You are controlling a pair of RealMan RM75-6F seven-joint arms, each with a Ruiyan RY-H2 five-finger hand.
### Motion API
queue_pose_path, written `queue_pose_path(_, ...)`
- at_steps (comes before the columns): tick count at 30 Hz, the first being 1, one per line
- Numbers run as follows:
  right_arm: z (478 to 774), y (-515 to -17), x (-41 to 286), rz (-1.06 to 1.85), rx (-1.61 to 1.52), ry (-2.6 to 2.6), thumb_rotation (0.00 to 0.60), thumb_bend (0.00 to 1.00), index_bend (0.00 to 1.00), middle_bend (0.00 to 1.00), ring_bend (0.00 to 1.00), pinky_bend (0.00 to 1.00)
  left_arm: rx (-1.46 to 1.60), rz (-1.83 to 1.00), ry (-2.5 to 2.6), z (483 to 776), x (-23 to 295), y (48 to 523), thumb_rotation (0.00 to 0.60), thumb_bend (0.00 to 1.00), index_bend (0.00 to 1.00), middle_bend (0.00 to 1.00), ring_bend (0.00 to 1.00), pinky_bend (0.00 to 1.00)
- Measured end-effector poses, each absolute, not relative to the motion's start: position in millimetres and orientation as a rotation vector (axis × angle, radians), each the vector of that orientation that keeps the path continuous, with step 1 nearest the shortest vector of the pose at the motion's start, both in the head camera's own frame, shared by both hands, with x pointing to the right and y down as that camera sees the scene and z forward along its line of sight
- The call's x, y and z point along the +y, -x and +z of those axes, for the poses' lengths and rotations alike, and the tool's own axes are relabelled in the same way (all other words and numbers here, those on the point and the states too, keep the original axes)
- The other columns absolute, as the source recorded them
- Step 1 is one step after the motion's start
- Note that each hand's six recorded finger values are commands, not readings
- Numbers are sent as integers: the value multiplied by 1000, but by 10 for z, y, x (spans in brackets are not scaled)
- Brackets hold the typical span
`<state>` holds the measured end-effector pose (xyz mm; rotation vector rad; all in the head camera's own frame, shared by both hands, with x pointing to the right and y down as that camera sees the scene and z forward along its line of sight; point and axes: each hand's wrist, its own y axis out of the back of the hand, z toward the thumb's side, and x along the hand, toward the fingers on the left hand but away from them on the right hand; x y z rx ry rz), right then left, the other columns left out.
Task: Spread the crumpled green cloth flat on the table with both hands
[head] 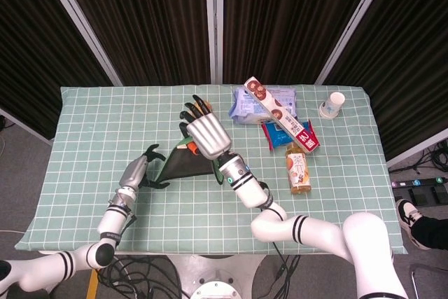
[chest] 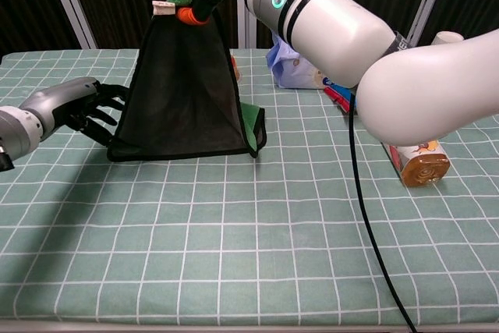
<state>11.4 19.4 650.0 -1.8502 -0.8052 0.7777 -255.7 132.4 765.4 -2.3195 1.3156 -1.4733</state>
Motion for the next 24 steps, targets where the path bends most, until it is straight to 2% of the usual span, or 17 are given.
queue_pose_path(4, 6510, -170, 195, 783, -801, 1844, 600, 438, 716, 308, 141, 36, 1359, -1482, 2285, 7693, 1337, 2615, 600, 188, 582, 221, 155, 242)
queue_pose_path(10, 6512, -281, 227, 783, -825, 1884, 600, 440, 715, 307, 142, 36, 1434, -1450, 2235, 7668, 1324, 2693, 600, 386, 767, 390, 228, 242)
queue_pose_path(13, 6504, -361, 261, 779, -839, 1909, 599, 440, 715, 307, 141, 36, 1455, -1413, 2221, 7631, 1316, 2693, 600, 455, 822, 429, 235, 241)
queue_pose_path(20, 6464, -661, 382, 776, -885, 1985, 600, 440, 715, 309, 139, 35, 1467, -1280, 2248, 7418, 1271, 2597, 600, 468, 831, 441, 235, 241)
queue_pose_path(24, 6428, -845, 403, 777, -910, 2035, 599, 438, 715, 308, 139, 36, 1429, -1202, 2249, 7273, 1141, 2527, 600, 468, 831, 441, 235, 240)
